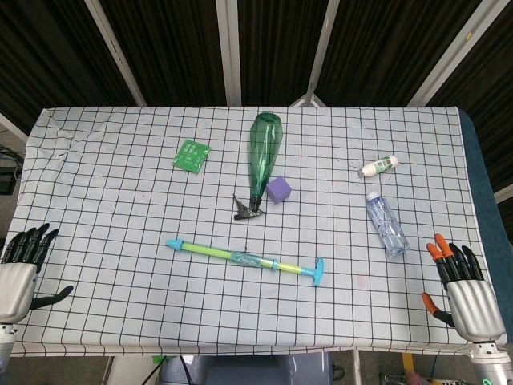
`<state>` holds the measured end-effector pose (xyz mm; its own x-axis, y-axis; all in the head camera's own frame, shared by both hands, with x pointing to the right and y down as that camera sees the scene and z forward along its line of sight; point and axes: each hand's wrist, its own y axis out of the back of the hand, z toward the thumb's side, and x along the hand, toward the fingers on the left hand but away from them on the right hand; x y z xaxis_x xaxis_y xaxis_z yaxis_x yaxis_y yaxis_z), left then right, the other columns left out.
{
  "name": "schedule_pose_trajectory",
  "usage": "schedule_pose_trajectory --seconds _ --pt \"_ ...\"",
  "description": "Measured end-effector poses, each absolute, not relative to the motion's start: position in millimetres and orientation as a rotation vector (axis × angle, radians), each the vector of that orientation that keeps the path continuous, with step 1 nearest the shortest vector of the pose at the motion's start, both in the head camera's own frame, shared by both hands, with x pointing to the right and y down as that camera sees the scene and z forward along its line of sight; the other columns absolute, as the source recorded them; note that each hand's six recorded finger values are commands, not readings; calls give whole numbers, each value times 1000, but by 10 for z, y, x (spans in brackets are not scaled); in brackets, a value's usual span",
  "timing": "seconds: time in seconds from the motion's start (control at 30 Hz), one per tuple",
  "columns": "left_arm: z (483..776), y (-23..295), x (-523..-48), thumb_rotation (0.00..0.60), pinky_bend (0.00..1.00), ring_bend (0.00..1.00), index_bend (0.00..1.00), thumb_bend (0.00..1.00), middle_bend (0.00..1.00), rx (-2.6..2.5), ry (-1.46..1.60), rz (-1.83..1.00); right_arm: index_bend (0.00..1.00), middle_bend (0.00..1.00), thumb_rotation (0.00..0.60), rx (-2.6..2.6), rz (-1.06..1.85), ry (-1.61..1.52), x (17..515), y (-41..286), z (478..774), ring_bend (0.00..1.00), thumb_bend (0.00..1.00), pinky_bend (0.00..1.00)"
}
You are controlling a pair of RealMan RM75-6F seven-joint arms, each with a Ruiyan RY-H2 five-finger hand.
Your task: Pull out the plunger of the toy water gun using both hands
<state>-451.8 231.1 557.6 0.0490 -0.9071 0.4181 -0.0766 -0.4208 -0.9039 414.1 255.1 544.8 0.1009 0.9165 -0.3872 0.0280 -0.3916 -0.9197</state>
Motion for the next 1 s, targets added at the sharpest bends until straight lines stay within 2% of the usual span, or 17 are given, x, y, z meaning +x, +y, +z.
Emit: schedule_pose_trajectory --seconds 1.0 --pt "5582 2320 -4501 600 0 0 0 39 0 -1612 998 -1457 0 0 600 -1642 1356 -960 4075 2608 5442 0 346 0"
